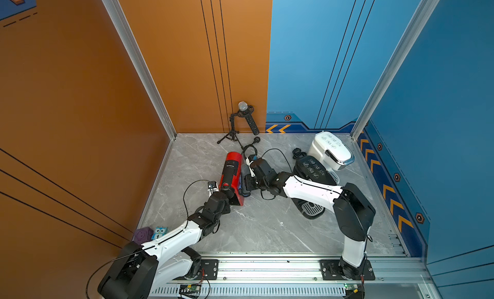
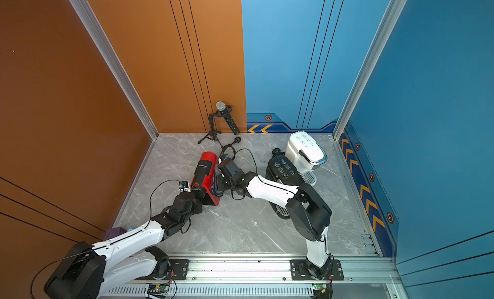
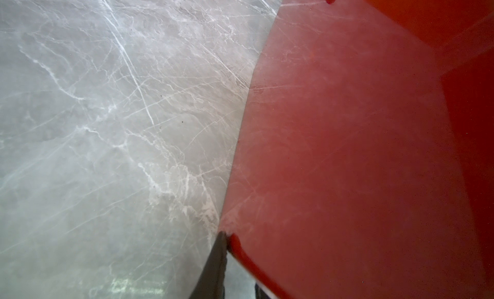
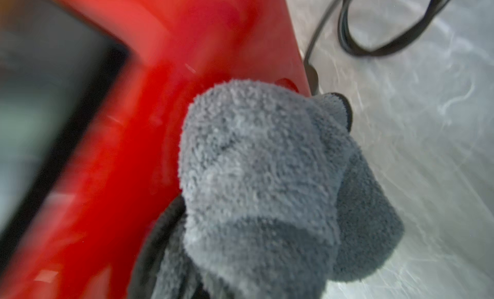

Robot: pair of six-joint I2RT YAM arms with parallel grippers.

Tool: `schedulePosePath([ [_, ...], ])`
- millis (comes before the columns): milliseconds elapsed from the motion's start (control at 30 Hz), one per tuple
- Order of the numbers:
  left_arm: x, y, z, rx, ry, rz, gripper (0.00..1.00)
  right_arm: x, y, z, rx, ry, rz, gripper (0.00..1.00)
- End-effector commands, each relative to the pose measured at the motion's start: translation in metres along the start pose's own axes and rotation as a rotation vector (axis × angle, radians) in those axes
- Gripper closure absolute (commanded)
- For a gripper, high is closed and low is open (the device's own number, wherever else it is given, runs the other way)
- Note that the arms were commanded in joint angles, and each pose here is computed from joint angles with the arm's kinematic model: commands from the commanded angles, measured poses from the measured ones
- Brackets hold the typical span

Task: Wipe the surface of a coffee machine
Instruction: Wipe the dirt from the surface of the coffee machine.

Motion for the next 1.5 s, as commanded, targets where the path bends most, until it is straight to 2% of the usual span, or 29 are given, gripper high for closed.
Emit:
schedulePosePath([
  [0,-0.006,-0.004,0.002,0.063,-0.041,0.007,0.98,0.012,-0.039,0.032,0.127,0.063,-0.018,0.88],
  [167,-0.008,-0.003,0.003,0.064,-0.045,0.011,0.98,0.016,-0.028,0.028,0.112,0.085,-0.019,0.88],
  [433,-0.01,-0.002,0.003,0.065,-0.05,0.021,0.98,0.046,0.05,-0.068,-0.129,0.162,-0.068,0.87],
  [533,-0.011,-0.002,0.004,0.069,-0.049,0.023,0.98,0.047,0.068,-0.09,-0.189,0.169,-0.071,0.87],
  [633,-0.011,-0.003,0.005,0.075,-0.048,0.032,0.98,0.038,0.079,-0.089,-0.208,0.15,-0.056,0.87],
  [833,-0.012,-0.001,0.005,0.074,-0.054,0.048,0.98,0.005,0.096,-0.059,-0.201,0.082,-0.012,0.87],
  [1000,-0.013,-0.003,0.008,0.092,-0.048,0.052,0.97,-0.023,0.138,-0.045,-0.22,0.016,0.006,0.87],
  [1067,-0.013,-0.003,0.009,0.102,-0.047,0.056,0.92,-0.032,0.144,-0.026,-0.178,-0.009,0.009,0.87],
  [1133,-0.015,-0.002,0.009,0.109,-0.044,0.058,0.84,-0.034,0.149,-0.014,-0.149,0.007,0.017,0.87],
  [1200,-0.017,0.001,0.006,0.119,-0.043,0.059,0.67,-0.034,0.147,-0.006,-0.122,0.021,0.021,0.87],
  [1300,-0.019,0.009,-0.004,0.118,-0.032,0.06,0.46,-0.037,0.141,-0.007,-0.114,-0.005,0.015,0.87],
  [1367,-0.019,0.015,-0.013,0.106,-0.026,0.051,0.37,-0.038,0.136,-0.008,-0.111,-0.006,0.017,0.87],
  [1467,-0.017,0.022,-0.027,0.07,-0.044,0.032,0.33,-0.039,0.129,-0.014,-0.111,-0.002,0.024,0.87],
])
Point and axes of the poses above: each gripper's point midway between its finger pads, its own z axis out along the fingers, its own x axis along the line the jaws close on, y = z × x, the point moved 10 cm from there along -z, back along the fingers, and after that the axes turned 11 degrees about -z, right-handed, at the moved point
